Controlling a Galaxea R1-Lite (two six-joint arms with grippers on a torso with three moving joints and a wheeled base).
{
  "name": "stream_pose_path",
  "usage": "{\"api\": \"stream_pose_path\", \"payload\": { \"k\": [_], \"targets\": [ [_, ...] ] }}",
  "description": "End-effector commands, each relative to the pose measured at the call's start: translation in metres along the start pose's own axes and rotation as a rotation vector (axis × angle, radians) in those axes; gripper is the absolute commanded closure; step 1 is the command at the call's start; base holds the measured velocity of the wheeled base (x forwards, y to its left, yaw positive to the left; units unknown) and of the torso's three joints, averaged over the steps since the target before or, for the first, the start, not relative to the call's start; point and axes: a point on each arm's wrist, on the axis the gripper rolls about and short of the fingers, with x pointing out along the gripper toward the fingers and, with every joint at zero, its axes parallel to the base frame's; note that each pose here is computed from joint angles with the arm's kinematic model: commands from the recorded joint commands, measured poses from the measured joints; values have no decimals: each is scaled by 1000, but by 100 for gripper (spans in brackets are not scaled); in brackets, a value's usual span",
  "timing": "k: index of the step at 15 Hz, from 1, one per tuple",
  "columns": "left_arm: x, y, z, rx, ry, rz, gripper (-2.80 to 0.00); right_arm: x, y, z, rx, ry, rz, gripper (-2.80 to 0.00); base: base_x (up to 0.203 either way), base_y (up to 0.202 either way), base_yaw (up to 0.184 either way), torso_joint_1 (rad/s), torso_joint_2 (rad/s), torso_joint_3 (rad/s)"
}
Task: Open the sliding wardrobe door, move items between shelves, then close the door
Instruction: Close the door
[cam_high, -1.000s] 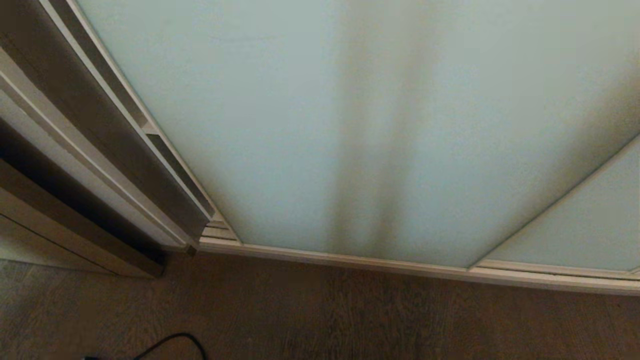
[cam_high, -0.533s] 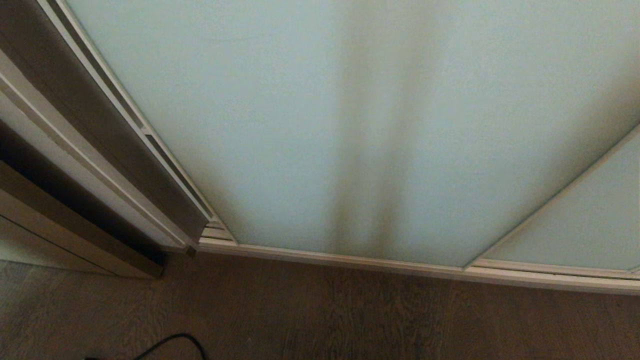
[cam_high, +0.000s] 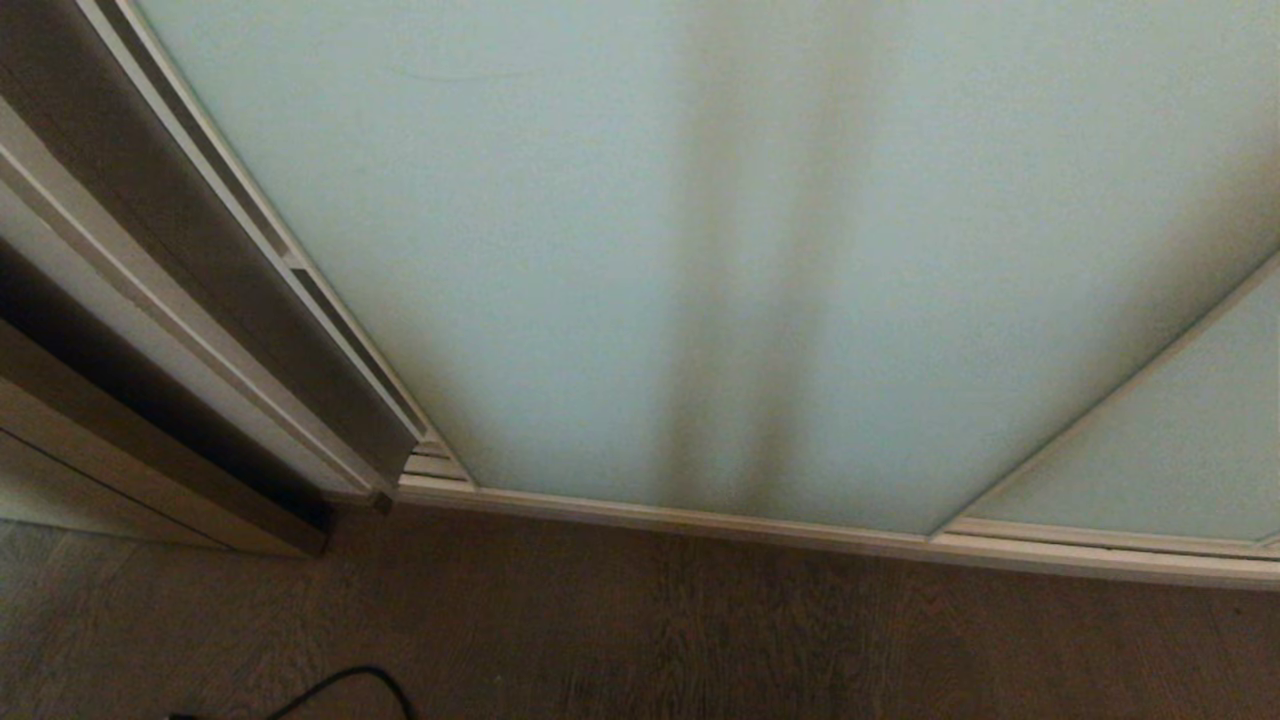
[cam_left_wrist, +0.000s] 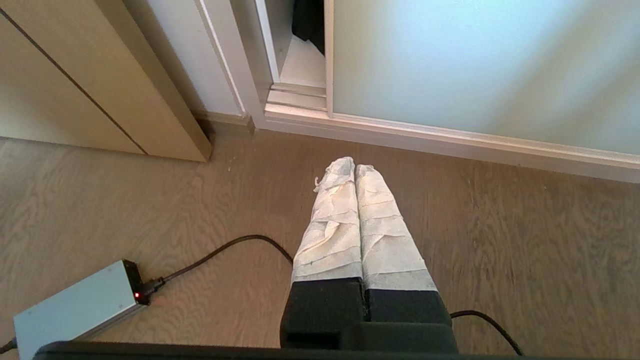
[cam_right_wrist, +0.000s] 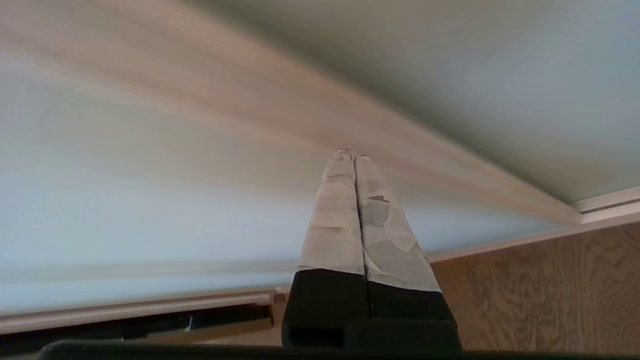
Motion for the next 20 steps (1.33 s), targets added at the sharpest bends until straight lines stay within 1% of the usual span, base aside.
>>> {"api": "stream_pose_path", "payload": {
  "k": [1,5,13,16,20],
  "targets": [
    [0,0,0,0,2,1,0,12,-12,6,24,13,-14,0,0,0,0,0,0,0],
    [0,0,0,0,1,1,0,24,-18,15,25,3,-27,0,0,0,0,0,0,0],
    [0,0,0,0,3,1,0,41,-28,16,46,24,-37,0,0,0,0,0,0,0],
    [0,0,0,0,2,1,0,47,-27,10,52,51,-22,0,0,0,0,0,0,0],
    [0,0,0,0,1,1,0,51,-27,8,57,66,-17,0,0,0,0,0,0,0]
  ]
}}
